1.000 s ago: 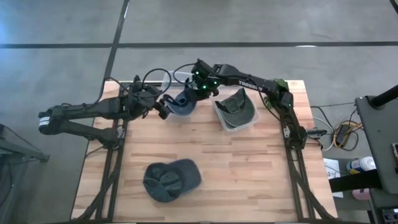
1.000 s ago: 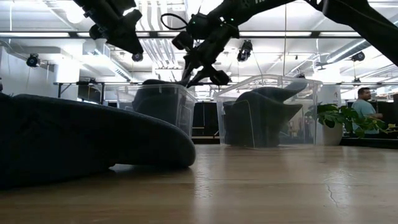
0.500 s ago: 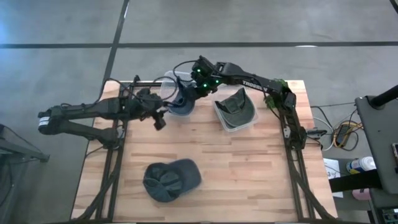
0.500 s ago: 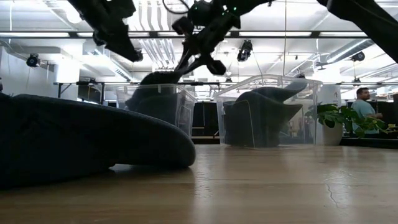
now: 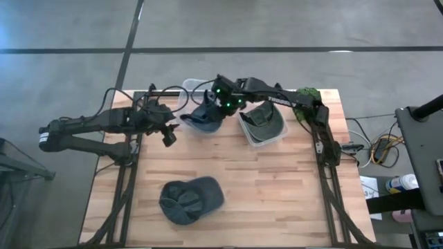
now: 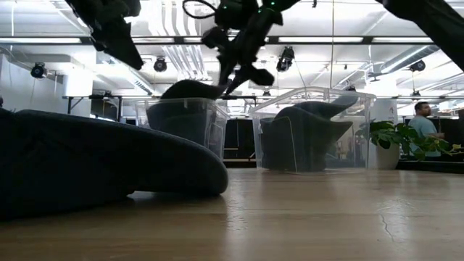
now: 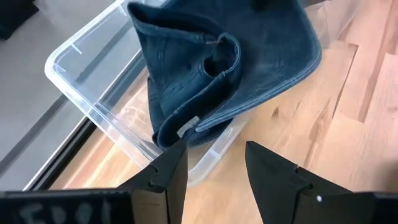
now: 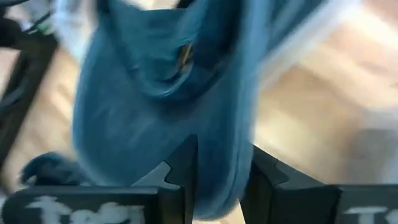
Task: Pick & Place hat
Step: Put the right blue cap into the left bin
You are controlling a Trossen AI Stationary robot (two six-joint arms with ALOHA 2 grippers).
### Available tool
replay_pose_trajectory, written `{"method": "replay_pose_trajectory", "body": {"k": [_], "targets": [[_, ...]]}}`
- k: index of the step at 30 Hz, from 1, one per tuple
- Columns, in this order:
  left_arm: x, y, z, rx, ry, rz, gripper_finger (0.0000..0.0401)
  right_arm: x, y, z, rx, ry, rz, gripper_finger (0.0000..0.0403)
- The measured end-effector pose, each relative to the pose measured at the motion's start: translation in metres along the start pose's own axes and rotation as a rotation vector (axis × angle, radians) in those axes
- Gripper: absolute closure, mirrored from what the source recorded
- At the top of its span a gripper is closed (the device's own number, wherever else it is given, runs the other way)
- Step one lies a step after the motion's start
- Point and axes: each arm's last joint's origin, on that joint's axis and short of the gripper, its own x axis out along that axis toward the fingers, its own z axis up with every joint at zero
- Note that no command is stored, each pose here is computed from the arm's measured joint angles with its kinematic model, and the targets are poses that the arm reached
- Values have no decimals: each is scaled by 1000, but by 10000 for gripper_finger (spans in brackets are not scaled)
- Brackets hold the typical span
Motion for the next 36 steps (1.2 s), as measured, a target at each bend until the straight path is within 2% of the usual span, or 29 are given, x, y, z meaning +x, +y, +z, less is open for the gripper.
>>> {"method": "replay_pose_trajectory", "body": {"k": [4, 9, 13, 15, 17, 22, 28, 32, 36], "targets": [[1, 0, 0, 14, 2, 0, 247, 20, 13, -6, 32, 43, 76, 314], [12, -3, -6, 17, 48, 19, 247, 30, 28, -7, 52, 12, 142, 314], [21, 0, -21, 71, 106, 172, 247, 29, 30, -7, 64, 5, 152, 314], [19, 4, -26, 85, 122, 272, 247, 29, 29, -7, 66, 8, 147, 314], [13, 8, -29, 90, 124, 319, 247, 29, 29, -7, 66, 5, 146, 314], [-1, 15, -29, 41, 52, 266, 247, 29, 29, -7, 63, 4, 148, 314], [6, 31, -34, -73, 53, 326, 247, 29, 29, -7, 61, 4, 149, 314], [23, 43, -37, -180, 53, 251, 247, 29, 29, -7, 60, 7, 151, 314], [34, 57, -37, -348, 23, 155, 247, 29, 29, -7, 53, 13, 156, 314]]}}
